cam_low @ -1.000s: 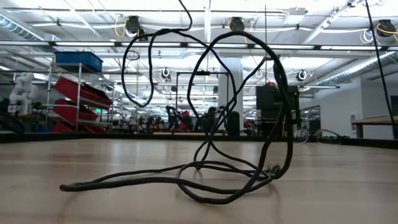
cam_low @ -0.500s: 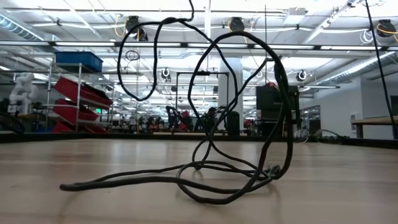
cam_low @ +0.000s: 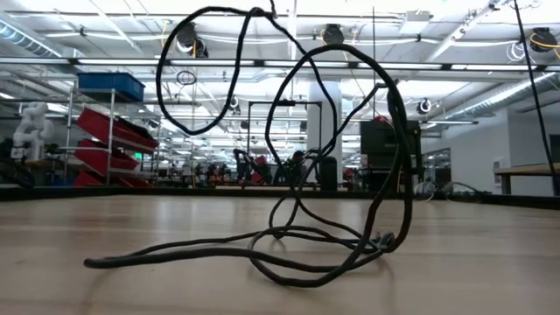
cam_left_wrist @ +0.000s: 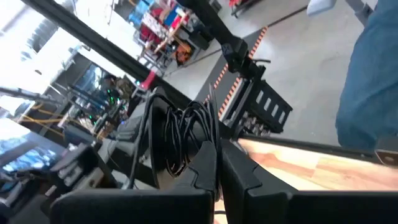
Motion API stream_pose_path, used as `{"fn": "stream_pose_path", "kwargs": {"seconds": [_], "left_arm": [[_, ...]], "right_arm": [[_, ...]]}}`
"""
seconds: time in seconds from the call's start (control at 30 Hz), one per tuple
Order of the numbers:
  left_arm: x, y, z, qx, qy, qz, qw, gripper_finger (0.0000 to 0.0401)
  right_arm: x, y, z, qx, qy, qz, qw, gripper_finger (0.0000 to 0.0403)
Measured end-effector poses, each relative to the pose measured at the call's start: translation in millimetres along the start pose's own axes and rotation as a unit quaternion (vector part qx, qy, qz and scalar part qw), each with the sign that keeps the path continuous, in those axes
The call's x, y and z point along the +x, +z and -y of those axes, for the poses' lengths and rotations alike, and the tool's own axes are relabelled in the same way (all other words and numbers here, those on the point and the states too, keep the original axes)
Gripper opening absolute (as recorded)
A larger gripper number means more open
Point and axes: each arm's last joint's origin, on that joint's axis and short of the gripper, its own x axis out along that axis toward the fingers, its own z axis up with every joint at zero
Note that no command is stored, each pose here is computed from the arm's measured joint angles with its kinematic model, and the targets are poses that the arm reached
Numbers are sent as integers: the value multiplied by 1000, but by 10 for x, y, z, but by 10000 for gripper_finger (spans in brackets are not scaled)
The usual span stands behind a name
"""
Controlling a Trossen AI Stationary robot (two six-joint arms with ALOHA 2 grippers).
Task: Coil cords
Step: Coil the black wire onto the black spool
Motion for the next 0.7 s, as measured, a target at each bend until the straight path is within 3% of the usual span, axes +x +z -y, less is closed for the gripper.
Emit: {"fn": "stream_pose_path", "kwargs": {"seconds": [0.7], "left_arm": [[2,66,-24,18,8,42,999,8]], "right_arm": [[164,-112,57,21,77,28,996,0]]}}
